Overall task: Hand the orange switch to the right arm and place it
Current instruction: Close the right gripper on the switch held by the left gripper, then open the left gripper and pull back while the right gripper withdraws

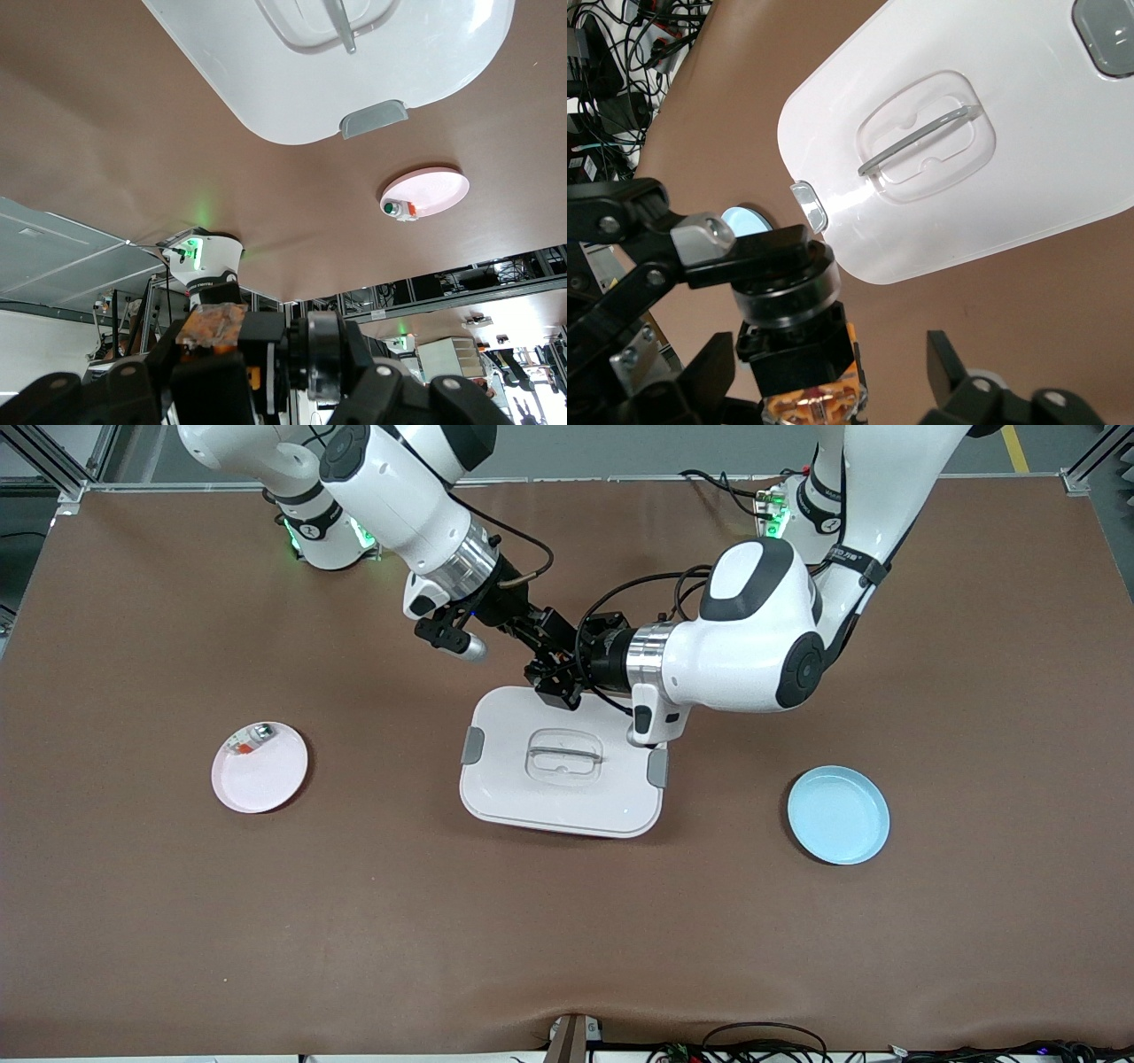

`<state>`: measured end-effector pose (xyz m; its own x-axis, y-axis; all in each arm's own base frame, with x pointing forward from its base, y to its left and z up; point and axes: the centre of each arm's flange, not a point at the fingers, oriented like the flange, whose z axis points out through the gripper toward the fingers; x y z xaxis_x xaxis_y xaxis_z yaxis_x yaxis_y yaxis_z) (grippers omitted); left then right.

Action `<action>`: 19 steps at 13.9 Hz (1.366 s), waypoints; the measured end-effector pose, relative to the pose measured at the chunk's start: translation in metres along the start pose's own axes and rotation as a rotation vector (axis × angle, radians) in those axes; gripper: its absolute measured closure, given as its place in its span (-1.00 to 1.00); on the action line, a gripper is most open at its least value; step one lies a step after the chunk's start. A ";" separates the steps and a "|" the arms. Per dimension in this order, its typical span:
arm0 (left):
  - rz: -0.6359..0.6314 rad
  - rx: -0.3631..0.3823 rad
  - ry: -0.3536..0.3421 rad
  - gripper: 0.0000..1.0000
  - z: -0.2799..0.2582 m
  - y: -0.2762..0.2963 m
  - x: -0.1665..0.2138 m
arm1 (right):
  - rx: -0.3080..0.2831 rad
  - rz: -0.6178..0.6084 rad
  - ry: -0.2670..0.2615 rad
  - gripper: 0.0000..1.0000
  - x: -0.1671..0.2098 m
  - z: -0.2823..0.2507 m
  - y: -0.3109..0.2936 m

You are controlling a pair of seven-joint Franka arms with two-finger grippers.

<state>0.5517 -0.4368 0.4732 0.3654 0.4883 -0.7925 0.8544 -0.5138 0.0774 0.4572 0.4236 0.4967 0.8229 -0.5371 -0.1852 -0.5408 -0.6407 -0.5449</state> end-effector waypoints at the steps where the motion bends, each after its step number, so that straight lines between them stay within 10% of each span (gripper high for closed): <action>1: 0.001 0.001 0.000 -0.44 0.000 0.000 0.000 | 0.001 0.000 0.000 -0.59 0.000 0.000 0.000; 5: 0.001 0.001 -0.002 -0.44 0.001 0.000 -0.001 | 0.004 -0.004 0.000 0.18 -0.001 -0.001 -0.002; 14: 0.002 -0.001 -0.002 -0.45 0.000 0.000 -0.002 | 0.007 -0.006 0.001 0.18 0.000 -0.003 -0.003; 19: 0.006 -0.017 -0.002 -1.00 -0.008 0.003 -0.003 | 0.007 -0.003 0.001 0.18 0.002 -0.005 -0.004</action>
<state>0.5562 -0.4344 0.4810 0.3701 0.4839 -0.7930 0.8582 -0.5049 0.0924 0.4601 0.4228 0.5027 0.8244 -0.5355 -0.1831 -0.5372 -0.6387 -0.5509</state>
